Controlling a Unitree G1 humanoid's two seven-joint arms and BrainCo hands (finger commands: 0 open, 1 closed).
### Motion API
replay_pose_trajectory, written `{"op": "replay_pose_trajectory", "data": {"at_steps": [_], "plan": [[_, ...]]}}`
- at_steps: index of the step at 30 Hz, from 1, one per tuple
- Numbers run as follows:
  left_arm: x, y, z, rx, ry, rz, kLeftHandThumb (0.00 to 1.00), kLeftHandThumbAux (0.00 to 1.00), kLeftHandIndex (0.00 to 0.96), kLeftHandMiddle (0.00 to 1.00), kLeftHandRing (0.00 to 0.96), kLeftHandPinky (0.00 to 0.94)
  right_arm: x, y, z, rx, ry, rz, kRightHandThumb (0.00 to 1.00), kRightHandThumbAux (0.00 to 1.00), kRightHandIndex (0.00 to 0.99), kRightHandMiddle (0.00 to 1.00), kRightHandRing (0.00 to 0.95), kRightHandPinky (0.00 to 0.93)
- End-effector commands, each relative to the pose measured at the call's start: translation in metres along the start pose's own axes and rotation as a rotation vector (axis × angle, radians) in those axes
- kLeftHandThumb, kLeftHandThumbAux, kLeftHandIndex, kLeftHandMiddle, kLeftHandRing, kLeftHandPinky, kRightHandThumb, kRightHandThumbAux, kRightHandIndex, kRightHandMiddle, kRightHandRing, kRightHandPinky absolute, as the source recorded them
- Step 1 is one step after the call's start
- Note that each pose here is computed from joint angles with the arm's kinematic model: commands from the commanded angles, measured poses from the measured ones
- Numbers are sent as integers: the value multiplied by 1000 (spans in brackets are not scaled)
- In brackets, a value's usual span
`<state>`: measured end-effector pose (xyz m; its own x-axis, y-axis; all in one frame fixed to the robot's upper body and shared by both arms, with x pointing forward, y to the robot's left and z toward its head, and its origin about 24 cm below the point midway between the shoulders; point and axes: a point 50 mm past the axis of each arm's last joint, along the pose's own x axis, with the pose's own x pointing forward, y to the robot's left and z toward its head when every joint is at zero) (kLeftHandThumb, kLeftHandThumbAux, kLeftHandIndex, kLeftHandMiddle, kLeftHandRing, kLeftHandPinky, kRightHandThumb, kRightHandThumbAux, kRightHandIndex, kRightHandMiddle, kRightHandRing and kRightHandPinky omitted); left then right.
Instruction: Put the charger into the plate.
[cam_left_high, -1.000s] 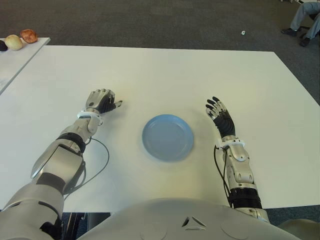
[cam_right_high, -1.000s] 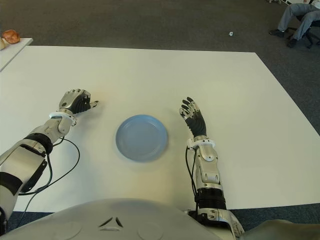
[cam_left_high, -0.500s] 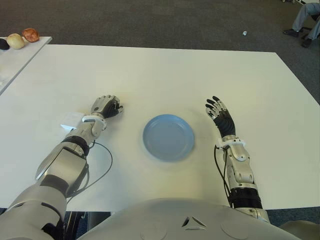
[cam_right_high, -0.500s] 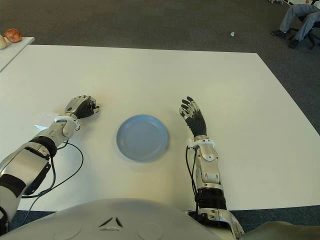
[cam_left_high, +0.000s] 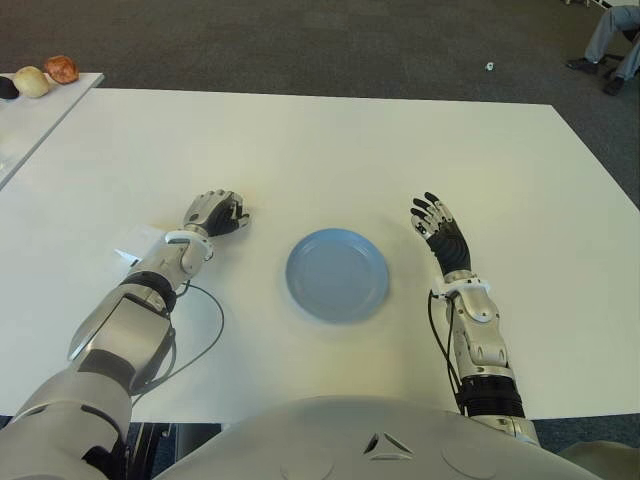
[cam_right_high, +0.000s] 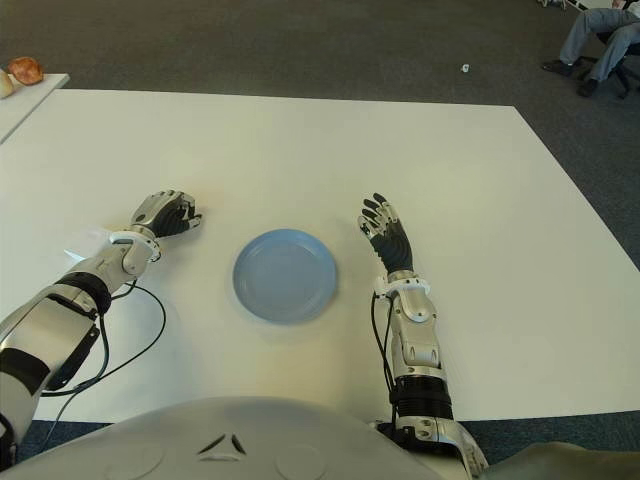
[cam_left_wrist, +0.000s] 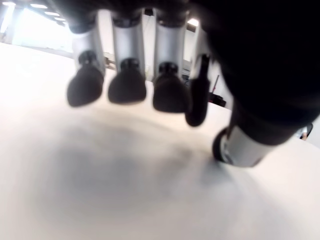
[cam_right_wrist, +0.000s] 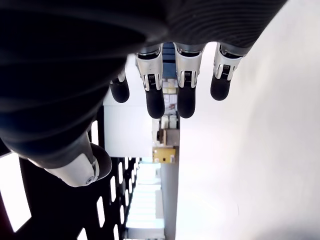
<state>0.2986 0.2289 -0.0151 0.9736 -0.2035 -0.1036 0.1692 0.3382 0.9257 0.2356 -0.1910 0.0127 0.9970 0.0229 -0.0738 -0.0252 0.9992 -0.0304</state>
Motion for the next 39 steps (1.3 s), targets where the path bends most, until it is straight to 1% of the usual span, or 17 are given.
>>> {"op": "replay_pose_trajectory", "data": {"at_steps": [1,5,6,7,8,10,11,12,15,16,17,18,19,20,24,31,39], "plan": [[0,2,0,23,-32,-42,697,692,439,791,775,684,-2,0,-5,20,26,8,0,644,17,166,132,66],[2,3,2,43,-54,-98,689,699,426,643,611,510,-2,1,-7,21,29,17,0,649,18,167,135,71],[3,3,3,46,-63,-107,577,623,386,579,545,446,-2,1,-7,20,29,18,0,649,19,167,135,69],[4,4,5,52,-77,-116,536,596,371,556,522,423,-2,1,-7,19,29,20,0,649,20,167,135,68],[5,5,6,56,-87,-121,471,552,324,499,466,367,-2,2,-7,18,29,22,0,647,20,167,135,67],[6,6,7,63,-104,-127,400,503,257,427,397,300,-2,2,-8,17,30,24,0,645,21,167,135,66],[7,9,10,66,-136,-125,389,496,245,414,385,289,-2,2,-8,15,30,25,0,644,22,167,135,66],[9,12,12,69,-159,-124,357,479,200,346,319,238,-3,2,-8,13,31,26,0,640,22,166,135,64],[12,16,16,88,-197,-129,309,456,128,242,218,155,-3,3,-9,12,32,29,0,634,22,164,134,63],[12,17,18,94,-206,-129,296,440,96,189,162,110,-3,3,-9,11,33,30,0,631,23,164,134,64],[14,18,20,102,-220,-127,291,434,85,170,142,94,-3,4,-9,12,34,31,0,630,23,163,134,65],[15,19,22,108,-230,-125,287,410,54,115,91,60,-3,4,-10,12,34,32,0,628,24,163,134,69],[16,21,24,118,-242,-123,286,401,43,95,73,48,-3,4,-10,14,36,34,0,627,24,163,134,70],[17,22,25,125,-251,-122,288,370,27,61,46,30,-3,5,-10,16,37,35,0,626,25,163,135,74],[20,26,28,149,-278,-114,295,285,5,12,9,6,-3,5,-11,15,40,34,0,618,27,164,137,77],[21,37,38,164,-371,-96,299,182,0,0,0,0,-3,5,-12,22,39,36,0,626,31,175,142,70],[19,42,41,166,-415,-88,284,154,0,0,0,0,-3,4,-14,21,41,41,0,630,28,166,135,63]]}}
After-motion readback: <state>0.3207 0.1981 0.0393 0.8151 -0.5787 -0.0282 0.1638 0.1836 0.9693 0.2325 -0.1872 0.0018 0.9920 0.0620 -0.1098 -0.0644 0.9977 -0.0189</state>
